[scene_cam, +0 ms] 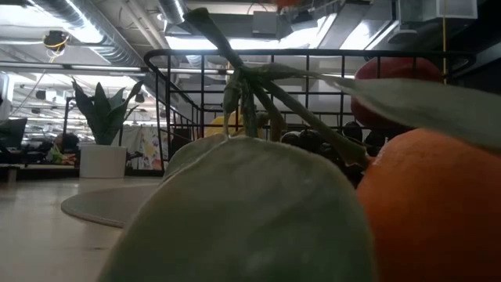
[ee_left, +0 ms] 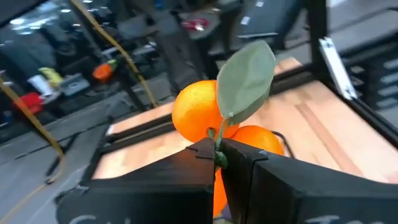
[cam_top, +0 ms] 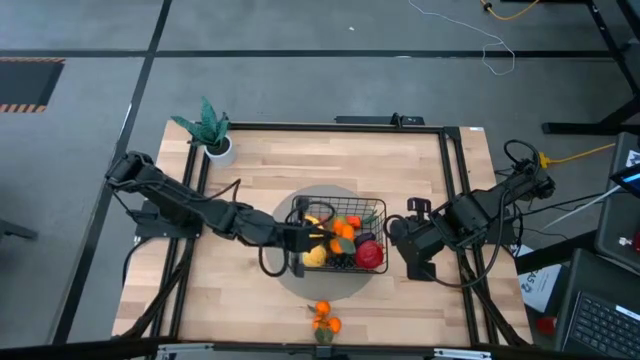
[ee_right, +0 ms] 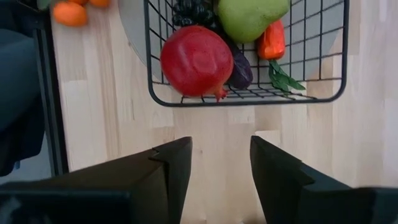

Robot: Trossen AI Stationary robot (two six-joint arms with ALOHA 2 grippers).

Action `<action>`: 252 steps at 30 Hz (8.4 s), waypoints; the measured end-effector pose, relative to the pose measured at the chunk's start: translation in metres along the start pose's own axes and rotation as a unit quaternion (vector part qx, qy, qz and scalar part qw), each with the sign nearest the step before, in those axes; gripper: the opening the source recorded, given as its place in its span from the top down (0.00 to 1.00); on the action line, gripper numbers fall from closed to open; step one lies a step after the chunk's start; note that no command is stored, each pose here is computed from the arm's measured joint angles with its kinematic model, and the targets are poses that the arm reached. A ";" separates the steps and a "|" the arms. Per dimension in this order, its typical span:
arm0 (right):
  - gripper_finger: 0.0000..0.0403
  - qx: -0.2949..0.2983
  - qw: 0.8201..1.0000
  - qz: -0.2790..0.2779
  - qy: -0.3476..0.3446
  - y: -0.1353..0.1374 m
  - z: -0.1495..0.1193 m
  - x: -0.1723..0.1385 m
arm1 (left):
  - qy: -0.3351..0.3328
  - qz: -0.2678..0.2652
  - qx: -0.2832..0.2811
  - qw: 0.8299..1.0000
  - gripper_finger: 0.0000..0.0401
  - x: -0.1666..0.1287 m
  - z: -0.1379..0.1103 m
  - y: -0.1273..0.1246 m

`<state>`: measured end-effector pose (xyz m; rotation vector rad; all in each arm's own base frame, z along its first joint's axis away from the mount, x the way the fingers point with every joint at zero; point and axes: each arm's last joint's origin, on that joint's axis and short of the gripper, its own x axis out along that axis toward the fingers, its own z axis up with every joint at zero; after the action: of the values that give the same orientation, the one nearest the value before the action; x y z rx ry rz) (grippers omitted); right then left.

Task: Build produce basket
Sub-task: Put the left orange tangerine into the wire basket, then put the orange tangerine into the wire basket

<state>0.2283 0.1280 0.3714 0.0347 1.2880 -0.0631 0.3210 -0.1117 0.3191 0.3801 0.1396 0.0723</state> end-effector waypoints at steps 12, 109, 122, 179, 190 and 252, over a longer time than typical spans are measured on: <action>0.63 0.004 1.000 0.015 -0.024 0.003 0.005 0.000 | 0.034 0.032 0.012 0.999 1.00 0.000 -0.005 0.001; 0.63 0.068 0.975 0.034 -0.210 0.038 0.021 0.023 | 0.273 0.273 -0.152 0.910 0.83 -0.152 -0.056 0.048; 0.63 0.049 0.971 0.045 -0.229 0.043 0.023 0.020 | 0.155 0.296 -0.280 0.900 0.83 -0.176 -0.115 0.054; 0.63 -0.166 0.932 0.149 -0.285 0.115 0.088 0.130 | -0.172 0.064 -0.328 0.927 0.83 -0.196 -0.199 0.072; 0.63 -0.164 0.932 0.189 -0.262 0.102 0.100 0.144 | -0.153 0.100 -0.316 0.931 0.83 -0.196 -0.203 0.076; 0.99 -0.159 0.960 0.092 -0.210 0.168 0.084 0.211 | -0.067 0.048 -0.231 0.969 0.83 -0.191 -0.217 0.067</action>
<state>0.3781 0.2852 0.1905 -0.1295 0.8518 0.2832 0.0969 0.0108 0.1682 -0.0752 -0.0320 0.1706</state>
